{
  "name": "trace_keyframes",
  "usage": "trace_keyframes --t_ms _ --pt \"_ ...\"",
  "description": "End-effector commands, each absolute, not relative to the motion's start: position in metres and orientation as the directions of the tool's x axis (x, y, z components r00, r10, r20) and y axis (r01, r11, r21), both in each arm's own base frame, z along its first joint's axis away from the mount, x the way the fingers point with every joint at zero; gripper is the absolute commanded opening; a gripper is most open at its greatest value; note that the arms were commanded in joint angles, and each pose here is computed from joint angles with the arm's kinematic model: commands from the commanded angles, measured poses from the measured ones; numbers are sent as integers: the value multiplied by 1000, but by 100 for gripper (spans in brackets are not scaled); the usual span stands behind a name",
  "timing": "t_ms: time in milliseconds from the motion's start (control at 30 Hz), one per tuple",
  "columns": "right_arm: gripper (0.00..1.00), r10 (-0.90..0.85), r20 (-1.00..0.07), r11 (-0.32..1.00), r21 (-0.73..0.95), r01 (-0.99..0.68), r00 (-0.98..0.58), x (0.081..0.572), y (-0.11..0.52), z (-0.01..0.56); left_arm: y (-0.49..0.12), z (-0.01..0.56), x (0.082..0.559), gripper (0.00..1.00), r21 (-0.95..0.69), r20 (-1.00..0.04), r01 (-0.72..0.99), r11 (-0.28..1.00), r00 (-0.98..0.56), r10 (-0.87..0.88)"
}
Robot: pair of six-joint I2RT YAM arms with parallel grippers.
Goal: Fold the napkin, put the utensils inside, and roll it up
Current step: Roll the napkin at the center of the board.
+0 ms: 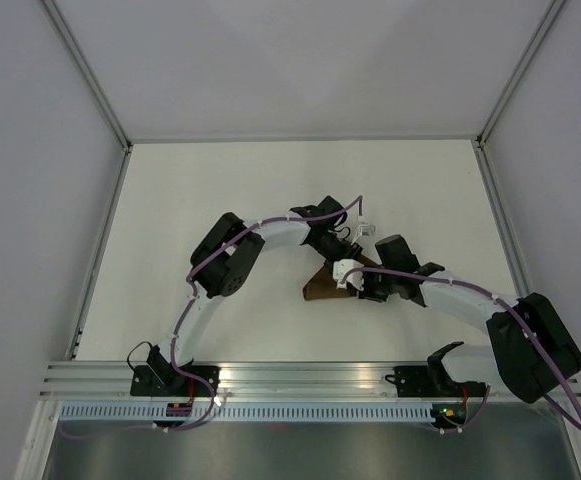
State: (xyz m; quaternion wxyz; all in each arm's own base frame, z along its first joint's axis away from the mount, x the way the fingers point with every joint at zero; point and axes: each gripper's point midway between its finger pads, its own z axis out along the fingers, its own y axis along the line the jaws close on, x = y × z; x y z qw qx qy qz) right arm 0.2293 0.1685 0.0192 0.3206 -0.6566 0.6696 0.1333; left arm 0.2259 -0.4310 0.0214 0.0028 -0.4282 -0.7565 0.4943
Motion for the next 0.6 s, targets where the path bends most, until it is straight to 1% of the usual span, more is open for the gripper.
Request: trace_keyframes --t_ms 0,33,67,100,133,167,300,367,467,500,567 --pt "34 -799 -598 85 -220 -972 65 227 170 17 -409 -13 215 40 -742 -278 605 288 -669 689" --pt "32 -799 -598 80 -219 -972 68 227 171 19 -410 -13 217 45 -727 -290 620 295 -667 686" --pt "27 -801 -596 70 -195 -978 61 222 171 18 -412 -2 221 50 -714 -324 641 282 -660 678" --pt "26 -801 -596 65 -182 -981 57 221 171 19 -410 -1 222 52 -706 -334 648 284 -659 673" --pt "24 -801 -596 55 -176 -983 62 222 172 21 -411 4 227 55 -698 -331 642 316 -681 652" --pt "24 -801 -596 42 -143 -989 52 216 172 19 -413 9 233 58 -687 -361 657 311 -680 639" --pt "23 -803 -595 12 -60 -998 26 211 173 18 -415 42 257 61 -637 -453 695 334 -688 567" --pt "22 -805 -593 -14 -12 -1000 18 203 173 16 -412 50 271 63 -617 -477 696 366 -701 530" --pt "22 -814 -581 -39 57 -998 -1 198 171 14 -402 65 298 63 -559 -527 696 450 -718 455" --pt "22 -814 -581 -41 91 -995 -19 196 170 14 -394 78 313 63 -541 -551 678 498 -733 399" --pt "21 -813 -581 -51 117 -992 -26 196 169 15 -384 82 328 63 -520 -589 656 548 -740 327"
